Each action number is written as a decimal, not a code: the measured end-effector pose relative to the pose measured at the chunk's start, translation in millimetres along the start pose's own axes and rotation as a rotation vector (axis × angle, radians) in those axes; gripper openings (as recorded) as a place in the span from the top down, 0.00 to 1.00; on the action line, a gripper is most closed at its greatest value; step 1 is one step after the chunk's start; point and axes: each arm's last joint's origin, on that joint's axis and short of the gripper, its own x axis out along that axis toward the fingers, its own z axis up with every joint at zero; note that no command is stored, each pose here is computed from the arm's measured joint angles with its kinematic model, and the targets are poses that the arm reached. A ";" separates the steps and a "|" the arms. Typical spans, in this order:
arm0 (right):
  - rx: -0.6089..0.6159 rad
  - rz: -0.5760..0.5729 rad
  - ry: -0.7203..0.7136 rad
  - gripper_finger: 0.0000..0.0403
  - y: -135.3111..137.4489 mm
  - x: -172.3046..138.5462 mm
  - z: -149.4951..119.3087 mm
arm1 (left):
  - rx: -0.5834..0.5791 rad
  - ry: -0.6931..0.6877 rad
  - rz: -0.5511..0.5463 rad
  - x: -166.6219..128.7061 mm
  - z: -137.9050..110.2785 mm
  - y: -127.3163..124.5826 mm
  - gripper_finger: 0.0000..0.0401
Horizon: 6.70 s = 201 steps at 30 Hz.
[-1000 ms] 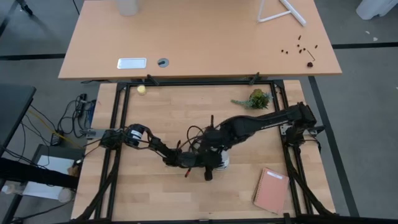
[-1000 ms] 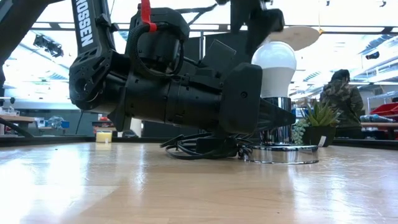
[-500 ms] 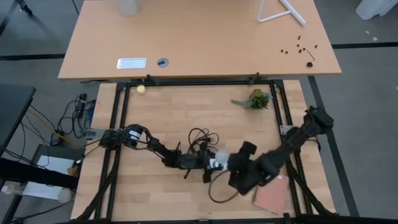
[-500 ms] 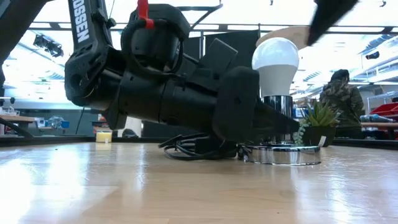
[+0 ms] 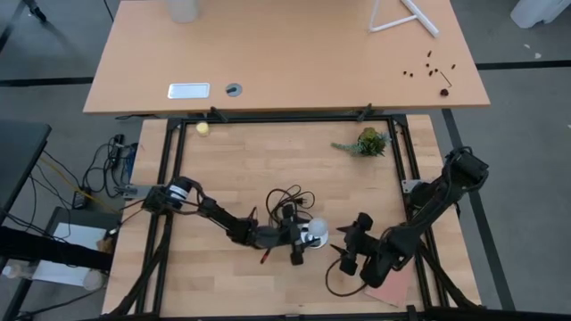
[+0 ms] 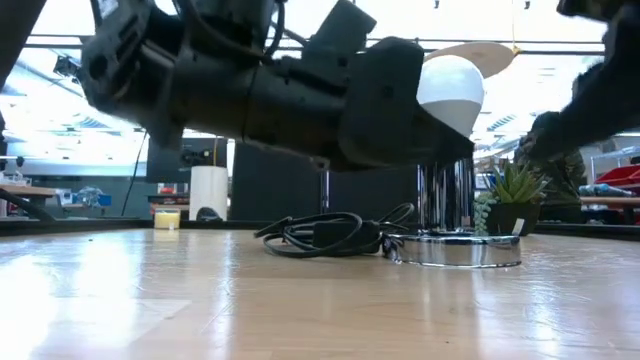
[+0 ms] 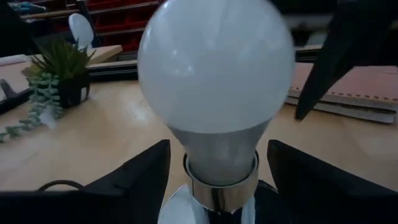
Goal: Screw lightbulb
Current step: Remove the light bulb from the lamp
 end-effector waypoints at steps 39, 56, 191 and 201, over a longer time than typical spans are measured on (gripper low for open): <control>0.087 0.234 -0.372 0.38 -34.2 31.3 -20.9 | -0.044 0.168 -0.052 -20.9 37.9 0.1 0.32; 0.084 0.239 -0.368 0.39 -34.0 31.4 -21.1 | 0.225 0.454 -0.036 1.0 109.4 -11.6 0.32; 0.130 0.261 -0.298 0.41 -46.0 53.1 -6.4 | -0.062 0.129 -0.120 14.2 0.1 36.2 0.45; 0.130 0.259 -0.298 0.41 -46.1 53.2 -6.5 | -0.070 0.130 -0.115 14.2 0.0 36.3 0.54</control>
